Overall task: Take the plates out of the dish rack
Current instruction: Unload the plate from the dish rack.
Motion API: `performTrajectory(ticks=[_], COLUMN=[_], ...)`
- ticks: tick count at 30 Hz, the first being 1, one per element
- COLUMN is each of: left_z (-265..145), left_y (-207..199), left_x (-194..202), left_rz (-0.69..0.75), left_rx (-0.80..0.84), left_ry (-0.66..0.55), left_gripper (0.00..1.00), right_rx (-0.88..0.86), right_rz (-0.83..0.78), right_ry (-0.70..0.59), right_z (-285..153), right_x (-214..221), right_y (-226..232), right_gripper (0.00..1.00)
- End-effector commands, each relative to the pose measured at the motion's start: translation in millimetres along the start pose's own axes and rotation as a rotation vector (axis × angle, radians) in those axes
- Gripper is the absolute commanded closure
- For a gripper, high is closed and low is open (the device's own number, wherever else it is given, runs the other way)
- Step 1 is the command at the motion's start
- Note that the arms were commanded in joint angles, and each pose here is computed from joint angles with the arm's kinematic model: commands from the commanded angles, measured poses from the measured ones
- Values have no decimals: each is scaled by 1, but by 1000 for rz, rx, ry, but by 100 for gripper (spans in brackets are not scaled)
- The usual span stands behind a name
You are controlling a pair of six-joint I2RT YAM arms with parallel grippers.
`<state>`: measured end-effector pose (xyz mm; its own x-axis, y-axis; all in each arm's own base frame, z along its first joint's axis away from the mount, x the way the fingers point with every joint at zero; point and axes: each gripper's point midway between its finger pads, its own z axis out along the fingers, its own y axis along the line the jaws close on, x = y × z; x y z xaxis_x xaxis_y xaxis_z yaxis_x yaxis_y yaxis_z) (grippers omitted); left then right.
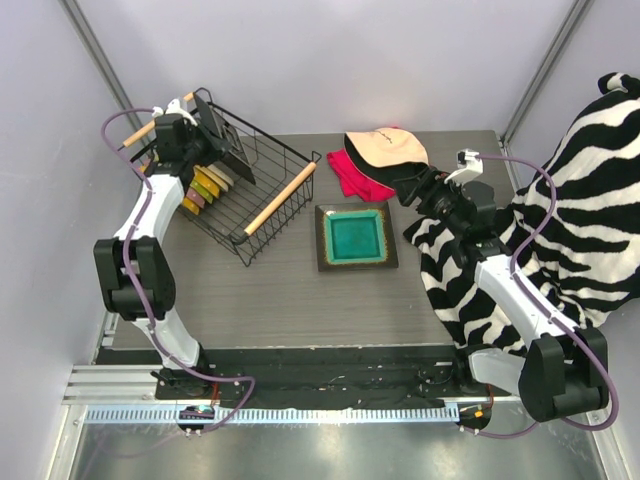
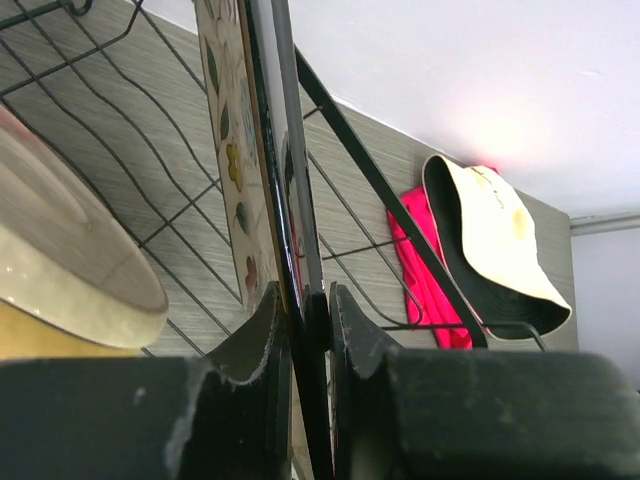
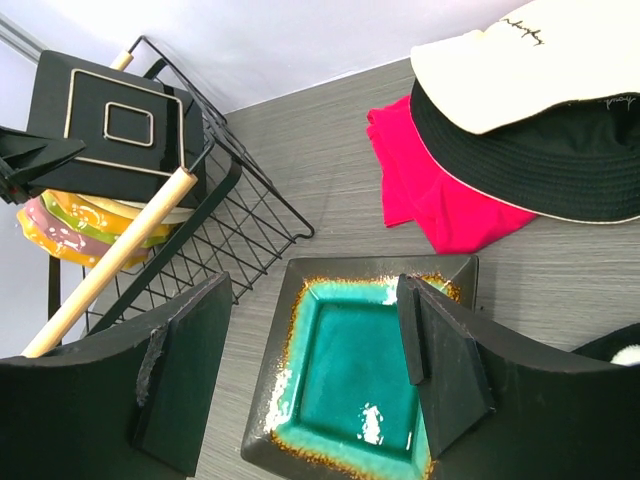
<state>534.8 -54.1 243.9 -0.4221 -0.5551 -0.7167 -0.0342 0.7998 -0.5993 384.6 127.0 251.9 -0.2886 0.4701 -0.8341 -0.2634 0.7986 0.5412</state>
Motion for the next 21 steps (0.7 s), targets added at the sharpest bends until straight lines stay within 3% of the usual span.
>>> performTrajectory(ticks=[1, 21], left_z=[-79, -182], left_y=[-109, -155], left_x=[-92, -63], left_rz=[189, 359], left_rx=[317, 395], left_ry=[-329, -373], left_gripper=[100, 100], right_rx=[-7, -16], right_rz=[-30, -39], right_ry=[-58, -100], right_z=[-8, -30], right_x=[-18, -37], right_y=[7, 21], right_gripper=[25, 25])
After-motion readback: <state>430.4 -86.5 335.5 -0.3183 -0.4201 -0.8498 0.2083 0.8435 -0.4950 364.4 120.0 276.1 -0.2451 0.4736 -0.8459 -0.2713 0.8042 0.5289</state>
